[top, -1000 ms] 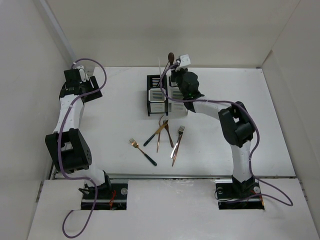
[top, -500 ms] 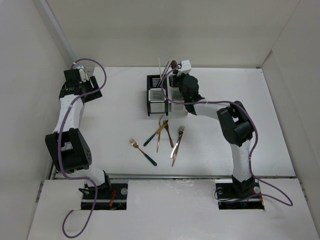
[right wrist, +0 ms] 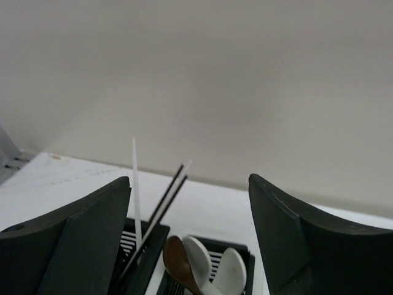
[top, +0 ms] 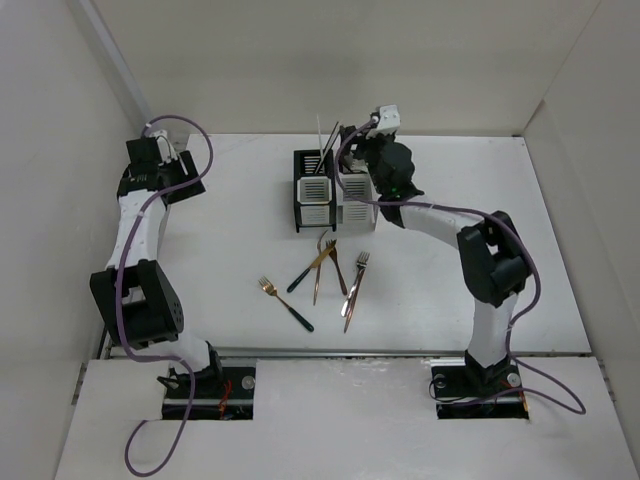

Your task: Sort the eating utensils into containers

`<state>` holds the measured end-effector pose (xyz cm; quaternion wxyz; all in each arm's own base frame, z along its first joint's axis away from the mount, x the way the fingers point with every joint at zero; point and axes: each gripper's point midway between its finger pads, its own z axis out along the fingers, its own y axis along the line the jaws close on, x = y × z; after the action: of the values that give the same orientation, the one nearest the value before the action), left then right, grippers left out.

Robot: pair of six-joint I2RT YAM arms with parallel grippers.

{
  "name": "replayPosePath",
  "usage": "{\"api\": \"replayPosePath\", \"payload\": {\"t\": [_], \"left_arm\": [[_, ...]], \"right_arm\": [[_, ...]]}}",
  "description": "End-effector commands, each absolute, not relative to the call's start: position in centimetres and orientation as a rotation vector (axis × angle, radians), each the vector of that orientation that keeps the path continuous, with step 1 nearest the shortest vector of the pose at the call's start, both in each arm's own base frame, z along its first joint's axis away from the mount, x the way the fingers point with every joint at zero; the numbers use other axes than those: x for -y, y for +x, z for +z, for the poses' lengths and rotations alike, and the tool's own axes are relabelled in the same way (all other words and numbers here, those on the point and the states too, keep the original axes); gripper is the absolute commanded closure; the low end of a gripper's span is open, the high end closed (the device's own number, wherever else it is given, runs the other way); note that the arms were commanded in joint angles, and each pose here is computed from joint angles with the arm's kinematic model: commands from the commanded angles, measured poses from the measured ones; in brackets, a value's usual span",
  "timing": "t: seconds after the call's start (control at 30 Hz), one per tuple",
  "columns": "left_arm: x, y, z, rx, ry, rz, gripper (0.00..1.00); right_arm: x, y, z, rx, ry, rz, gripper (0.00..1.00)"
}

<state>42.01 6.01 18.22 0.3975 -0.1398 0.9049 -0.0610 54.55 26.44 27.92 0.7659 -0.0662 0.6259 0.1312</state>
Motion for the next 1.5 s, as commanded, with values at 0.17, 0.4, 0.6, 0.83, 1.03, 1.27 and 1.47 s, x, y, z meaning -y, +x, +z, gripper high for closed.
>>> {"api": "replayPosePath", "payload": {"t": [0.17,0.4,0.6,0.83,1.03,1.27,1.47], "left_arm": [[-5.8,41.2,23.8,-2.142,-0.337,-0.153,0.38],[-5.5,39.8,23.6,-2.139,-0.339,-0.135,0.38],[-2.8,39.3,22.3,-2.175,-0.247,-0.18,0.47],[1.8,38.3,22.5,-2.166,-0.025,-0.251,0.53],[13.1,33.1,18.3,-2.256,0.657,-0.25,0.49],[17.5,27.7,10.5,-2.289,1.235,-0.237,0.36],[20.2,27.2,7.4,-2.351,1.358,-0.362,0.36]], "right_arm": [[-30.4,48.9,37.7,-1.319,-0.343,0.394,0.11],[-30.1,40.2,27.4,-1.736,-0.461,0.308,0.22],[-27.0,33.1,19.4,-2.005,-0.389,0.389,0.43],[-26.0,28.4,10.4,-2.334,-0.329,0.356,0.55],[-25.2,28.0,10.2,-2.339,-0.295,0.336,0.53],[-22.8,27.8,11.6,-2.303,-0.231,0.255,0.49],[-20.7,27.2,12.6,-2.273,-0.168,0.207,0.47]]}}
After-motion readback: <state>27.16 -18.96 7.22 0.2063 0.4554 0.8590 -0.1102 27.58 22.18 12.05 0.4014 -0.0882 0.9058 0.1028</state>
